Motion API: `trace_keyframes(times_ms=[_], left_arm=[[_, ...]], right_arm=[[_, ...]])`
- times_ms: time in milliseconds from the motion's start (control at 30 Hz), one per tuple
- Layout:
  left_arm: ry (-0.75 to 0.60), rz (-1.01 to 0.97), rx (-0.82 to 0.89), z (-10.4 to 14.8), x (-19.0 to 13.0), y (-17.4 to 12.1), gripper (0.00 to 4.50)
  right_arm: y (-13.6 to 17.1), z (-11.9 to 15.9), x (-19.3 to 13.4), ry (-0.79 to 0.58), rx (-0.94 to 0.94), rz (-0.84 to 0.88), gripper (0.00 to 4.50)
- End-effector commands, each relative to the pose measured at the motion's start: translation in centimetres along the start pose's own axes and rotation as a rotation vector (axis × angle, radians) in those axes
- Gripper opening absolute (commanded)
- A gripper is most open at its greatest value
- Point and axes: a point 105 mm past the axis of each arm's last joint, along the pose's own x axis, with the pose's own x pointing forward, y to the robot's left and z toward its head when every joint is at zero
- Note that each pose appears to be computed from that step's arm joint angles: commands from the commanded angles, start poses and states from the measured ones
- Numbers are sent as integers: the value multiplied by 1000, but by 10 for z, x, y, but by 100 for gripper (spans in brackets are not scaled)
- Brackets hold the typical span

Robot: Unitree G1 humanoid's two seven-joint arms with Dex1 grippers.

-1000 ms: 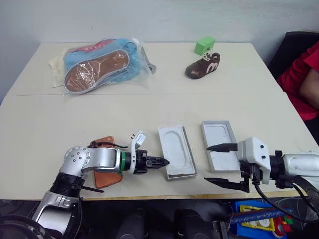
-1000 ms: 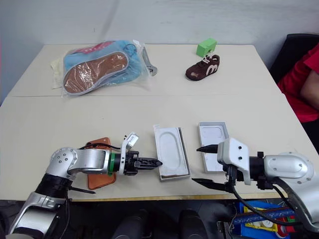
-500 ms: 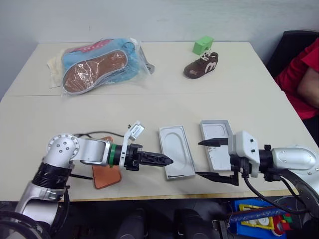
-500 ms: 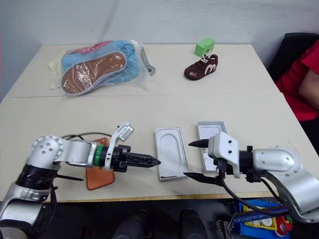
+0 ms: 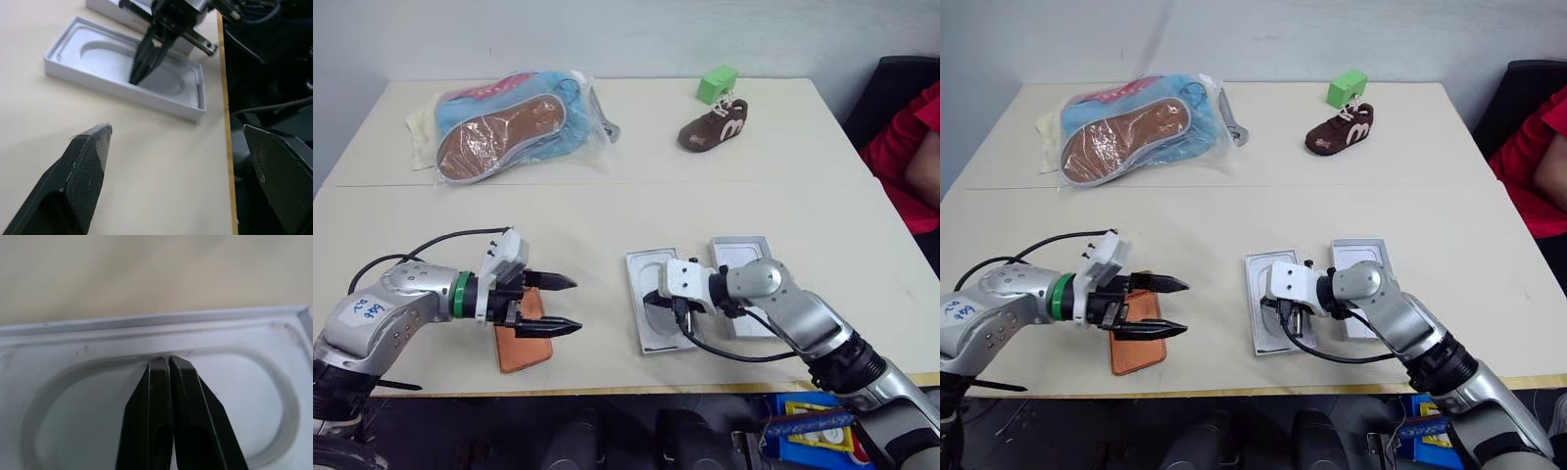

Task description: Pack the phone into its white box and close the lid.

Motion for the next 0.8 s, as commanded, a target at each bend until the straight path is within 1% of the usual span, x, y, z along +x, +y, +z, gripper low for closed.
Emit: trace_keyframes(times_ms=[33, 133, 167, 233, 267, 367, 433, 467, 567, 600, 633, 700, 800], left_arm=[[28, 39, 55, 2, -14, -5, 450], [43, 123, -77, -12, -39, -3, 450], [38, 151, -163, -18, -51, -4, 450], [23, 189, -332, -29, -72, -9, 450], [15, 198, -385, -32, -78, -12, 450], [21, 263, -622, -50, -103, -21, 450], [26, 309, -788, -62, -117, -28, 450], [30, 355, -849, -69, -122, -28, 450], [34, 467, -941, -81, -131, -20, 450], [10, 496, -965, -82, -132, -15, 450], [-13, 516, -1001, -83, -131, -9, 450], [-3, 523, -1055, -87, -119, -3, 450], [25, 474, -1080, -87, -98, -2, 450]], right_arm=[[11, -16, -6, 65, -8, 81, 2], [1, 11, -6, -62, 25, 70, 2], [-3, 25, -6, -127, 36, 69, 2], [-10, 46, -7, -215, 45, 73, 2], [-11, 53, -7, -240, 44, 75, 2], [-13, 72, -3, -312, 10, 102, 2], [-6, 80, 7, -317, -65, 152, 2], [-4, 80, 14, -303, -106, 170, 2], [-3, 81, 33, -287, -142, 190, 2], [-4, 83, 40, -283, -144, 190, 2], [-6, 83, 48, -271, -157, 190, 2], [-7, 82, 65, -229, -189, 190, 2], [-7, 82, 80, -195, -207, 196, 2]])
